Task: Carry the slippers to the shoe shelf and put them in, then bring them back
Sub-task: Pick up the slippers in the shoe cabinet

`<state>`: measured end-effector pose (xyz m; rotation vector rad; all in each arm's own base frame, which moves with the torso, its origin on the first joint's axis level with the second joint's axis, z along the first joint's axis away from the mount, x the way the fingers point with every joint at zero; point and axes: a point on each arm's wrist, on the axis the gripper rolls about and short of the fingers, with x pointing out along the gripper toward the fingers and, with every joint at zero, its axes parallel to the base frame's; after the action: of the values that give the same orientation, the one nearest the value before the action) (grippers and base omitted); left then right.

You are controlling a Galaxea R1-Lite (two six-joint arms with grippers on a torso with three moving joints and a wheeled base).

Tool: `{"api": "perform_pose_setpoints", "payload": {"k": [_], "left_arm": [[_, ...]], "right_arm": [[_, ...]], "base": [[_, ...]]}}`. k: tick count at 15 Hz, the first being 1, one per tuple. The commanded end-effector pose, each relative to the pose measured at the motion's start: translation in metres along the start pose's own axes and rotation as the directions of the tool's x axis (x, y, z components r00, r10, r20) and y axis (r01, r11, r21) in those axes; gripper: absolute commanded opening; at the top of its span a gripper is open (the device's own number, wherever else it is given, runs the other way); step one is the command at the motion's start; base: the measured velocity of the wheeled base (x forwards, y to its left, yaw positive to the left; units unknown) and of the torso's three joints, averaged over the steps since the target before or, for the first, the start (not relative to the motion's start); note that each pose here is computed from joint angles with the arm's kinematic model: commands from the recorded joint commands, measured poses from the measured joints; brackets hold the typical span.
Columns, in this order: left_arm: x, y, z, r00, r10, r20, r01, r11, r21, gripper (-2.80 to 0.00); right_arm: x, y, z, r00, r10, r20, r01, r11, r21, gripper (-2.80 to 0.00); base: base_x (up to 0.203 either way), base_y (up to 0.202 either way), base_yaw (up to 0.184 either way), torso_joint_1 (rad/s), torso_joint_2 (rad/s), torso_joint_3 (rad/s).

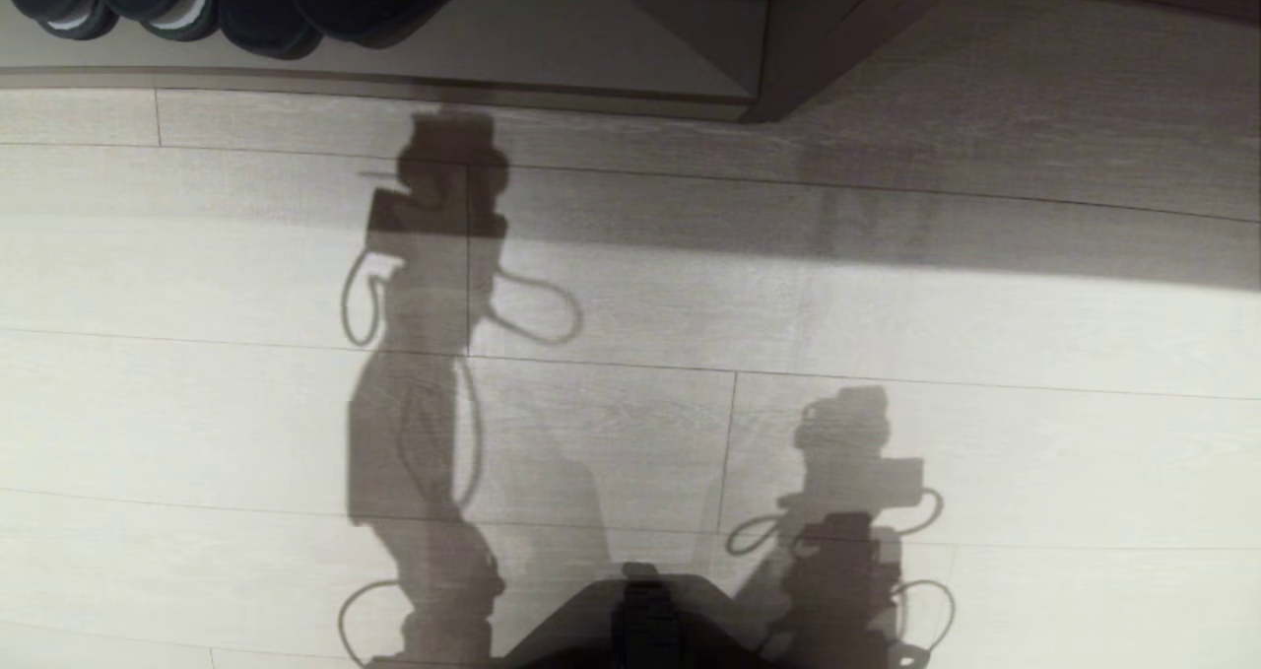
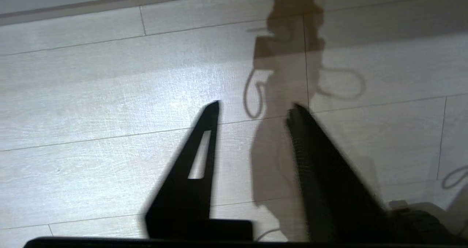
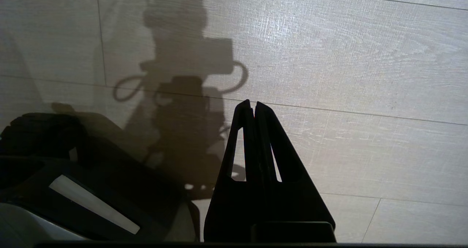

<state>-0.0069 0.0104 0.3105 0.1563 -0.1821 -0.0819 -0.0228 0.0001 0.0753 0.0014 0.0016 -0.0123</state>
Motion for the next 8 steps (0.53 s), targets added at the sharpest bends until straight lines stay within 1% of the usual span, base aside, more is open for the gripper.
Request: {"api": "perform_pose_setpoints", "payload": {"k": [1, 3, 5, 6, 7, 8], "left_arm": [[-0.019, 0.007, 0.002, 0.998, 0.021, 0.058, -0.020, 1.000, -0.021, -2.80], [-0.031, 0.011, 0.004, 0.995, 0.037, 0.097, -0.034, 0.999, -0.031, -2.80], [-0.057, 0.018, -0.003, 0.985, 0.062, 0.163, -0.058, 0.998, -0.031, -2.80], [-0.076, 0.024, -0.005, 0.971, 0.124, 0.205, -0.119, 0.992, -0.038, -2.80], [-0.092, 0.028, -0.004, 0.952, 0.203, 0.231, -0.197, 0.979, -0.051, -2.80], [-0.103, 0.029, 0.005, 0.928, 0.275, 0.251, -0.269, 0.961, -0.059, -2.80]], "right_arm": [[0.000, 0.000, 0.000, 1.000, 0.000, 0.002, 0.000, 1.000, 0.000, -2.80], [0.000, 0.000, 0.000, 1.000, 0.000, 0.003, 0.000, 1.000, 0.000, -2.80], [0.000, 0.000, 0.000, 1.000, 0.000, 0.003, 0.000, 1.000, 0.000, -2.80], [0.000, 0.000, 0.000, 1.000, 0.000, 0.003, 0.000, 1.000, -0.001, -2.80], [0.000, 0.000, 0.000, 1.000, 0.000, 0.003, 0.000, 1.000, 0.000, -2.80], [0.000, 0.000, 0.000, 1.000, 0.000, 0.003, 0.000, 1.000, 0.000, -2.80]], "base": [[0.000, 0.000, 0.000, 0.000, 0.00, 0.000], [0.000, 0.000, 0.000, 0.000, 0.00, 0.000], [0.000, 0.000, 0.000, 0.000, 0.00, 0.000], [0.000, 0.000, 0.000, 0.000, 0.00, 0.000], [0.000, 0.000, 0.000, 0.000, 0.00, 0.000], [0.000, 0.000, 0.000, 0.000, 0.00, 0.000]]}}
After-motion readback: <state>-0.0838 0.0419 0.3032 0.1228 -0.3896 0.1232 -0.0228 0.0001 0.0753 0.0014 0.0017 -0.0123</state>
